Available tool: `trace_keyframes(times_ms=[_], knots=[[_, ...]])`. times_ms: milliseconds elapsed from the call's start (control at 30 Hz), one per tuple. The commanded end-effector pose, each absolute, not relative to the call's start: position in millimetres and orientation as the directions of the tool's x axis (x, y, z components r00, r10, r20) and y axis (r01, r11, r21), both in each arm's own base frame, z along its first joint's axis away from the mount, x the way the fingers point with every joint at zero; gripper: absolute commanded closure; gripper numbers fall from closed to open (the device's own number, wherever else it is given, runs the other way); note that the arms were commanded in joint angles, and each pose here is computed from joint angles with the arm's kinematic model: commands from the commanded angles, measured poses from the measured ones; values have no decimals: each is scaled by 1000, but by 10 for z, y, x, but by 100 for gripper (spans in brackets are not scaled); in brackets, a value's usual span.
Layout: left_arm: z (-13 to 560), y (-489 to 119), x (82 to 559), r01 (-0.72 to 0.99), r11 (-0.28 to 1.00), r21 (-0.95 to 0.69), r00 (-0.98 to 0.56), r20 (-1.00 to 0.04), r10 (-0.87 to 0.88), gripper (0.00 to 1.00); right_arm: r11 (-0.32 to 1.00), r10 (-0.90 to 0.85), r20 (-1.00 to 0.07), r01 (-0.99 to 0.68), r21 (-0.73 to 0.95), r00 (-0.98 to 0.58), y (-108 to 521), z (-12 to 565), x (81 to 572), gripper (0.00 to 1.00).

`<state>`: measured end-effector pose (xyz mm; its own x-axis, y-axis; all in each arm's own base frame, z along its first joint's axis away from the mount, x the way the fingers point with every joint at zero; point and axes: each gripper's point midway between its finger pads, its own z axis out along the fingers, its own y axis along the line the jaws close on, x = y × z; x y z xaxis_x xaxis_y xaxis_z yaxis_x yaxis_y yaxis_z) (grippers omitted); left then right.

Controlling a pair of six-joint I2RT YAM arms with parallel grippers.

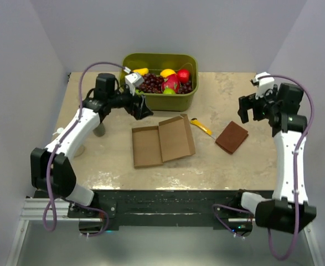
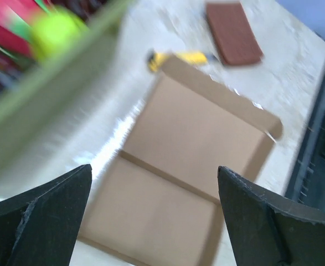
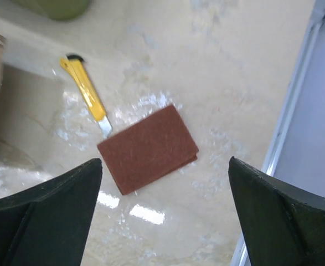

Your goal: Unpack the express box

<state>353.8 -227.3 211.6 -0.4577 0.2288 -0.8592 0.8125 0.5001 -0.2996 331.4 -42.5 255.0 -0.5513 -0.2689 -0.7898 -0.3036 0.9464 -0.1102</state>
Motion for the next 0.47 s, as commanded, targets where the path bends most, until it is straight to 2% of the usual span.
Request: trace_keyframes(times_ms=[0, 100, 133, 233, 433], knots=[[2825, -2033, 3856, 775, 630, -46, -248, -940, 236, 0, 991, -129, -871, -42, -124, -475, -512, 3009, 3277, 1], [3038, -1850, 3971, 687, 727, 3, -228, -948, 220, 0, 998, -51, -901, 3, -58, -431, -457, 3354, 3238, 1], [3060, -1828, 3979, 665, 747, -17, -247, -949, 198, 0, 1000, -24, -888, 8, -31, -459, -437, 3339, 3213, 1], [3157, -1795, 3978, 632, 773, -48, -274, -947, 165, 0, 998, 21, -890, 61, -7, -455, -469, 3577, 3146, 1], [3239, -1738, 3990, 592, 803, -70, -303, -943, 141, 0, 997, -7, -922, 69, -36, -388, -476, 3973, 3049, 1]])
